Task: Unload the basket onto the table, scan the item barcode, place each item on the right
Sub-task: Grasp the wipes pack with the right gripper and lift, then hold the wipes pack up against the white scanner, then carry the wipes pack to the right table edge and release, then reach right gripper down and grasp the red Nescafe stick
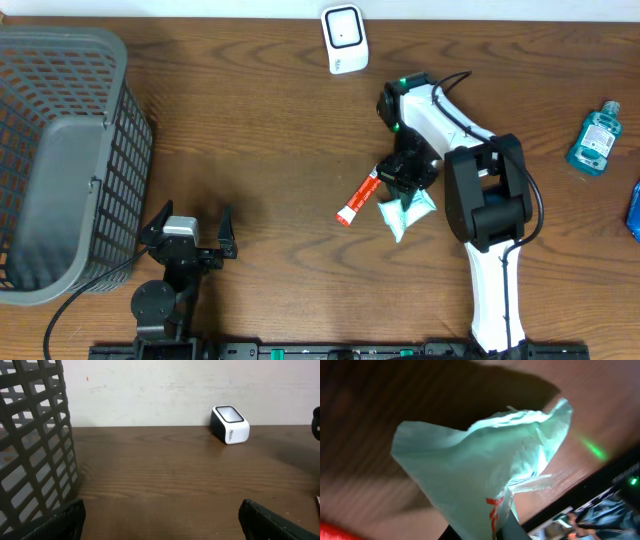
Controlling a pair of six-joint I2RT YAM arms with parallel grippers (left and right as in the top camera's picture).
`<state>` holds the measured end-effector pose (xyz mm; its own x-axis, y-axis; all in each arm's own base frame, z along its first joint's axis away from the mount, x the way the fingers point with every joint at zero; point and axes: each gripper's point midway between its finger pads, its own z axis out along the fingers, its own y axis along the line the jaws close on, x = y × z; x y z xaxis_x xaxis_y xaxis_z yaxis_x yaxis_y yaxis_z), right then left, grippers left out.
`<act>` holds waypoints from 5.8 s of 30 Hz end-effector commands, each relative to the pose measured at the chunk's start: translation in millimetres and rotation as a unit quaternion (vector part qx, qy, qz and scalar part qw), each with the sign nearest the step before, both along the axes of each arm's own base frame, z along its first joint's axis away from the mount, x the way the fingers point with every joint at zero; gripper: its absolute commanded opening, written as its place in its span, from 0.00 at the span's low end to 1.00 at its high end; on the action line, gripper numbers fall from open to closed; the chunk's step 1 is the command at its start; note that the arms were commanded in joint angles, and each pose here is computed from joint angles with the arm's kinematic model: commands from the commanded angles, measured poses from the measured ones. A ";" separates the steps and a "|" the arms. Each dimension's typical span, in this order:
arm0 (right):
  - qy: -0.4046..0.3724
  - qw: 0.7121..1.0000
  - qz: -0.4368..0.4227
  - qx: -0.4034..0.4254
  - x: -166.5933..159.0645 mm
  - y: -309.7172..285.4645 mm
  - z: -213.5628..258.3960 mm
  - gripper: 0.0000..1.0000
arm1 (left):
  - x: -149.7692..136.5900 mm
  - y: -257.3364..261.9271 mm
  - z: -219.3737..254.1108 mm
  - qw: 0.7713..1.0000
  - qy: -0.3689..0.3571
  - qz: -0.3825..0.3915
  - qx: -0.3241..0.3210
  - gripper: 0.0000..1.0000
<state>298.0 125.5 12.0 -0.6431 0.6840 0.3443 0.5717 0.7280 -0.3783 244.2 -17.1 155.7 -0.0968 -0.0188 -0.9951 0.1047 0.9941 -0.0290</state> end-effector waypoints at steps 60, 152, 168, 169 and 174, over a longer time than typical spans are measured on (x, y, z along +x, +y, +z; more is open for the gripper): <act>-0.340 0.727 0.518 0.296 129.6 129.8 100.1 0.01 | -0.6 -2.3 -16.0 1.000 0.024 -0.006 0.002 0.98; -0.166 0.943 -0.005 -0.290 41.2 -350.2 91.4 0.01 | -0.6 -2.3 -16.0 1.000 0.024 -0.006 0.002 0.98; -0.276 0.940 -0.039 -0.197 64.3 -391.9 68.1 0.99 | -0.6 -2.3 -16.0 1.000 0.024 -0.006 0.002 0.98; -0.282 0.941 -0.039 -0.183 68.9 -386.7 76.2 0.99 | -0.6 -2.3 -16.0 1.000 0.024 -0.006 0.002 0.98; -0.335 0.939 -0.029 -0.072 98.7 -331.1 129.6 0.99 | -0.6 -2.3 -16.0 1.000 0.024 -0.006 0.002 0.98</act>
